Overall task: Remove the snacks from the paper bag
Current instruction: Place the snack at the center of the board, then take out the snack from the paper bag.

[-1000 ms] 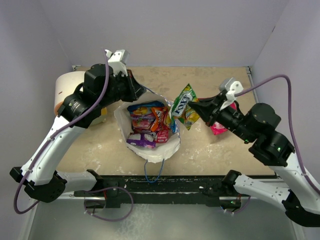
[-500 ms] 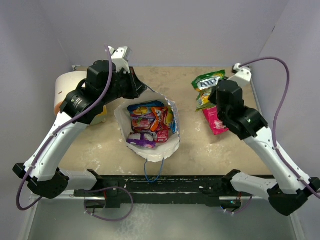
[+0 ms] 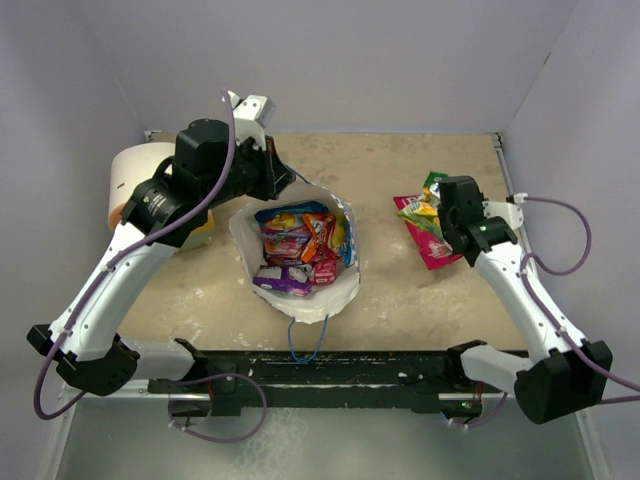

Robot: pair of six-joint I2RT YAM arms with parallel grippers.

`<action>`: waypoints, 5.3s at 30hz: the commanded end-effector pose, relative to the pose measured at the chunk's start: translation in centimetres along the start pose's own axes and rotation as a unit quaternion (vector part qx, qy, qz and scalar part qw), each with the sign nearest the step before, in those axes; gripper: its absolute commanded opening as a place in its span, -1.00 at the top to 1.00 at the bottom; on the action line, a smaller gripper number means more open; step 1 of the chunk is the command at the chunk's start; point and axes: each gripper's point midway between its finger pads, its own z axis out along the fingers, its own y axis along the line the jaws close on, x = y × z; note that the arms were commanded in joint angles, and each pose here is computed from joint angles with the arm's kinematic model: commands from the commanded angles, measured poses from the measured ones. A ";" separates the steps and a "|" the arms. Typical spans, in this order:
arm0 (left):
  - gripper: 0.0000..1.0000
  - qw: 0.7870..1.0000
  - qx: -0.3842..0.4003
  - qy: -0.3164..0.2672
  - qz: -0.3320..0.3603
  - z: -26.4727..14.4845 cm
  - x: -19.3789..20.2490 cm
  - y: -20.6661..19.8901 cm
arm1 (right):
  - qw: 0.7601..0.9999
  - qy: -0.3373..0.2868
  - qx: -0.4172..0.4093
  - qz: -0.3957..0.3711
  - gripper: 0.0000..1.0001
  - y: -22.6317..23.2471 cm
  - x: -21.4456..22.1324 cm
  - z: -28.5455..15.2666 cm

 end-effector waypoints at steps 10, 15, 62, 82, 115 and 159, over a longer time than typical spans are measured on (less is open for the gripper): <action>1.00 0.998 0.028 -0.046 0.040 -1.6 -1.6 -0.8 | 0.971 -0.021 0.136 0.198 1.00 -6.7 0.7 7.4; 1.00 0.997 0.024 -0.043 0.051 -1.9 -1.1 -0.5 | 0.966 -0.030 0.180 0.183 1.00 -10.2 0.5 10.0; 1.00 0.987 0.042 0.003 -0.155 -2.1 2.1 -2.0 | 0.831 0.298 -0.255 -0.395 -0.91 -4.8 6.9 -6.4; 1.00 0.980 0.059 -0.006 -0.189 -2.5 2.2 -2.6 | 0.573 0.221 -0.607 -0.504 -1.00 6.8 8.0 -26.0; 1.00 0.986 0.157 -0.054 -0.025 -1.9 -1.0 -5.4 | 0.402 -0.039 -0.641 -0.653 -0.87 3.6 25.5 -24.0; 1.00 0.978 0.171 -0.094 0.072 -2.7 -1.0 -5.1 | 0.736 0.021 -0.295 -0.609 0.50 0.6 30.6 -6.1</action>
